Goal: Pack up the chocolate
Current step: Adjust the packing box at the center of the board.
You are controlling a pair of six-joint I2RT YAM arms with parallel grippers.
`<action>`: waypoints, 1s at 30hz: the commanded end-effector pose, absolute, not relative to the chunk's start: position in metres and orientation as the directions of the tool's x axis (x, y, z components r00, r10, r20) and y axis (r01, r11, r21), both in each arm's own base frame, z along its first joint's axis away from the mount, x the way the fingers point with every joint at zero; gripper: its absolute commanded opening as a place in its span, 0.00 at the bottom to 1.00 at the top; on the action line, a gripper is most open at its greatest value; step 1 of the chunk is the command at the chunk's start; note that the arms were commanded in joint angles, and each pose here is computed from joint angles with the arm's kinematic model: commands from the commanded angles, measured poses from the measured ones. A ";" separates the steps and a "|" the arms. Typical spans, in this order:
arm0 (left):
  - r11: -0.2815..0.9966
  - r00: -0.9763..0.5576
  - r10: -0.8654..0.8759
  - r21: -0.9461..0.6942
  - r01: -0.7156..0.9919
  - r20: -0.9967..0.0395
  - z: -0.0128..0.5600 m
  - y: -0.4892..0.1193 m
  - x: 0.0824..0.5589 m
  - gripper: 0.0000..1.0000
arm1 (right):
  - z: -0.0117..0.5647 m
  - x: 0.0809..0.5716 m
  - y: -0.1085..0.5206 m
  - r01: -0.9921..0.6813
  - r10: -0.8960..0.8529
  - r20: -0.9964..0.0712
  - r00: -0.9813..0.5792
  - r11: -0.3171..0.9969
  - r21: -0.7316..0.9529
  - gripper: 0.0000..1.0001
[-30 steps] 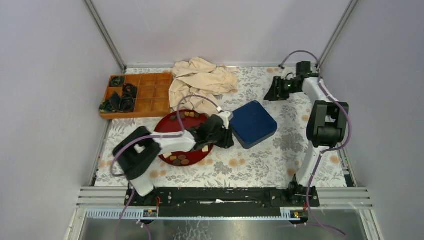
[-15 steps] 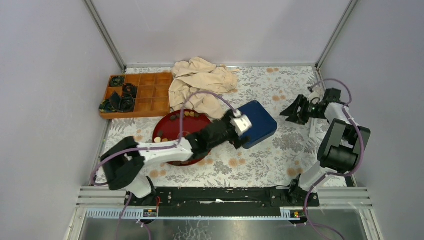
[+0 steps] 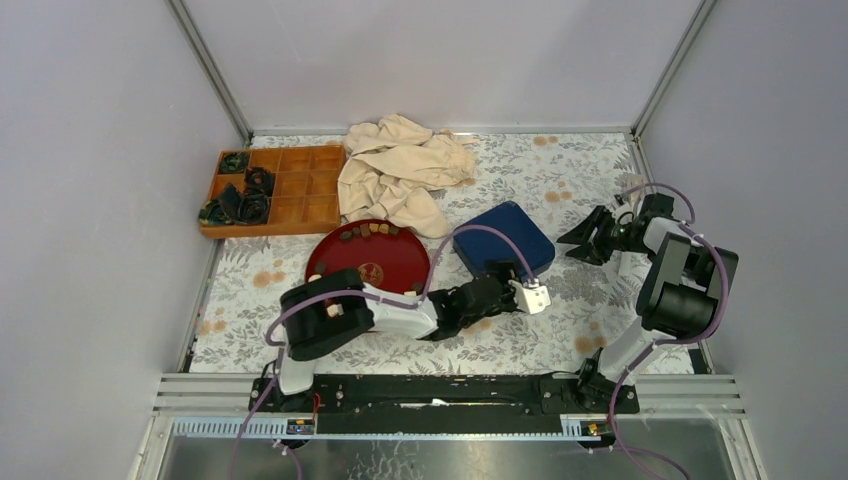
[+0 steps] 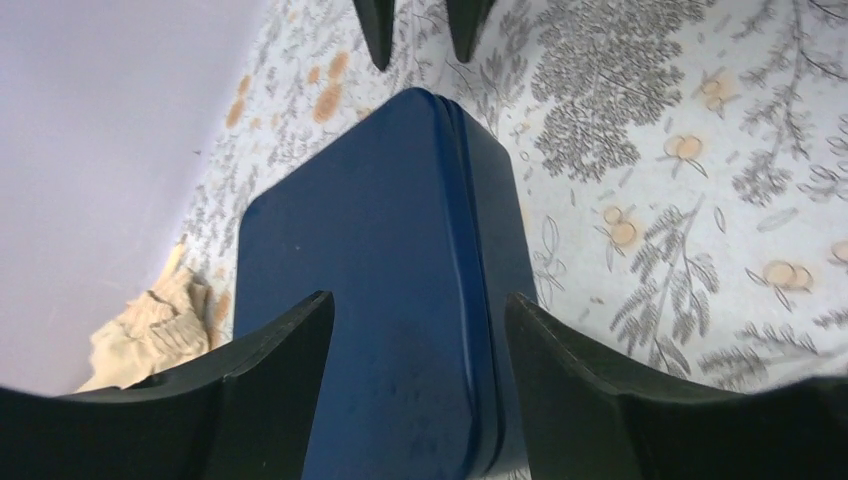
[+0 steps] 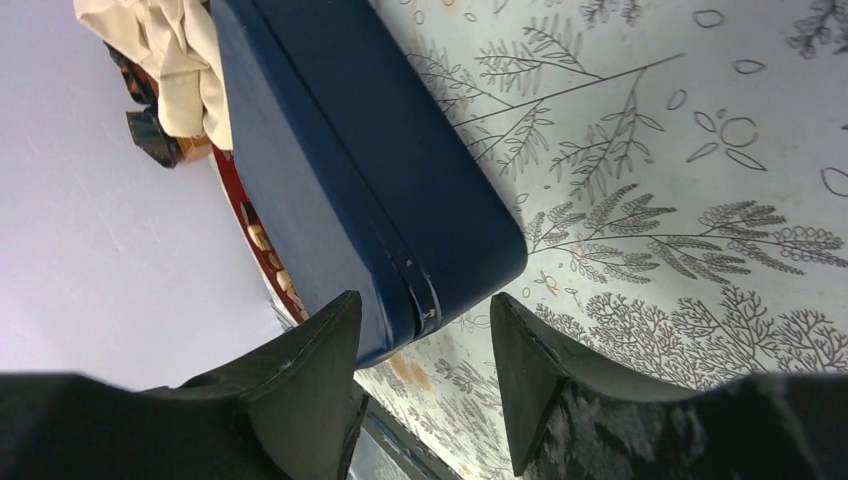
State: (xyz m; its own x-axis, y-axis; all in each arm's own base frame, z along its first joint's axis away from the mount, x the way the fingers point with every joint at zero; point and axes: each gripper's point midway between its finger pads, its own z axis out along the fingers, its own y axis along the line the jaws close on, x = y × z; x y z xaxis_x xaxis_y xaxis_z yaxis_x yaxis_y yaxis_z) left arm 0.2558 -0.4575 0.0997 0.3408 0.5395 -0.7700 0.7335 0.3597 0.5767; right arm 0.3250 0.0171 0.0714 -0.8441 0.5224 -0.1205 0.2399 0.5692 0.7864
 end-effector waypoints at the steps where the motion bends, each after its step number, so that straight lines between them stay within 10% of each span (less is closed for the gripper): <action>1: 0.447 0.417 0.512 0.647 0.617 -0.751 0.128 -0.477 0.272 0.68 | 0.061 0.328 0.011 0.341 0.592 -0.057 -0.804 0.538 0.771 0.57; 30: 0.466 0.416 0.590 0.713 0.524 -0.692 0.106 -0.489 0.287 0.45 | 0.055 0.315 0.021 0.453 0.620 0.108 -0.778 0.433 0.780 0.48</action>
